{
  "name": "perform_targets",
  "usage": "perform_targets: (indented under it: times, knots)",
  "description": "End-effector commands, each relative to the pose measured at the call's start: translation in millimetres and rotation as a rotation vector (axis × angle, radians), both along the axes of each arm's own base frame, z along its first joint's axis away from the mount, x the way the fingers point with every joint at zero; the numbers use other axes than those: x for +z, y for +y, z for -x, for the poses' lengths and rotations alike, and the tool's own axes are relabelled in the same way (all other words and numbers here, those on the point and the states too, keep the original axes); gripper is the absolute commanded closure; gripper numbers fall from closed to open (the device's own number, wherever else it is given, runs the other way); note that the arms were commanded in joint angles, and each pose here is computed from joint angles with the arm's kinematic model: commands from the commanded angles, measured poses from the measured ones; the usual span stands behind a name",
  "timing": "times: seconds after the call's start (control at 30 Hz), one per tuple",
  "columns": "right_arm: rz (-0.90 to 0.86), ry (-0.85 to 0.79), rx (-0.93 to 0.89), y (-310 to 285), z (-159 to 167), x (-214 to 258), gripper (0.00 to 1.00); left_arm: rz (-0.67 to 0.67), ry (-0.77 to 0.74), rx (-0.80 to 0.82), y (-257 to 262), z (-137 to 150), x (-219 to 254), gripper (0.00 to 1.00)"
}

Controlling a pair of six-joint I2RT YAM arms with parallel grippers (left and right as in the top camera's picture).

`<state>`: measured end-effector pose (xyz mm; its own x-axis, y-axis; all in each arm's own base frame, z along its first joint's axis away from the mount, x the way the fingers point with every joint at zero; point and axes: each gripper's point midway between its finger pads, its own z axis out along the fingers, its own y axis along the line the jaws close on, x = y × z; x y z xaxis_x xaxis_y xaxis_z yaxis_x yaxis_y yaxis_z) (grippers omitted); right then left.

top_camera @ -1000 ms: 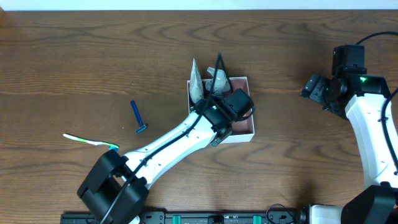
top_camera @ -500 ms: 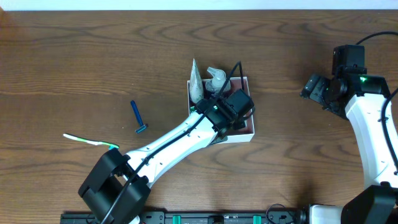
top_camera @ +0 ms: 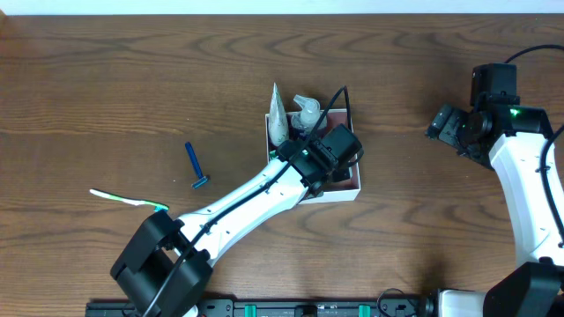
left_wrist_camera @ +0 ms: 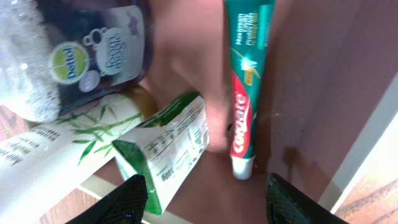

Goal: Pack container
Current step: 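Carry the tube over the box and lower it inside, then release the tube and withdraw the left gripper leftward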

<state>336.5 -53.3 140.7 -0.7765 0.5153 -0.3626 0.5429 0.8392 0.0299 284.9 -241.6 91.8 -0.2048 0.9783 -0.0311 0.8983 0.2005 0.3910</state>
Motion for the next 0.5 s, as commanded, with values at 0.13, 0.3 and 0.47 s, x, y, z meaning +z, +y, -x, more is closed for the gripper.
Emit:
perform_targets:
  times: [0.13,0.3,0.47]
  knots:
    - [0.002,-0.009,-0.023,-3.9,-2.4,2.7,0.01,0.263,-0.188,0.258,5.5,0.2,84.4,0.25]
    - [0.002,-0.009,-0.023,-3.9,-2.4,2.7,0.01,0.486,-0.257,0.555,52.4,6.5,141.1,0.23]
    - [0.002,-0.009,-0.023,-3.9,-2.4,2.7,0.01,0.557,-0.324,0.901,136.9,0.6,162.7,0.25]
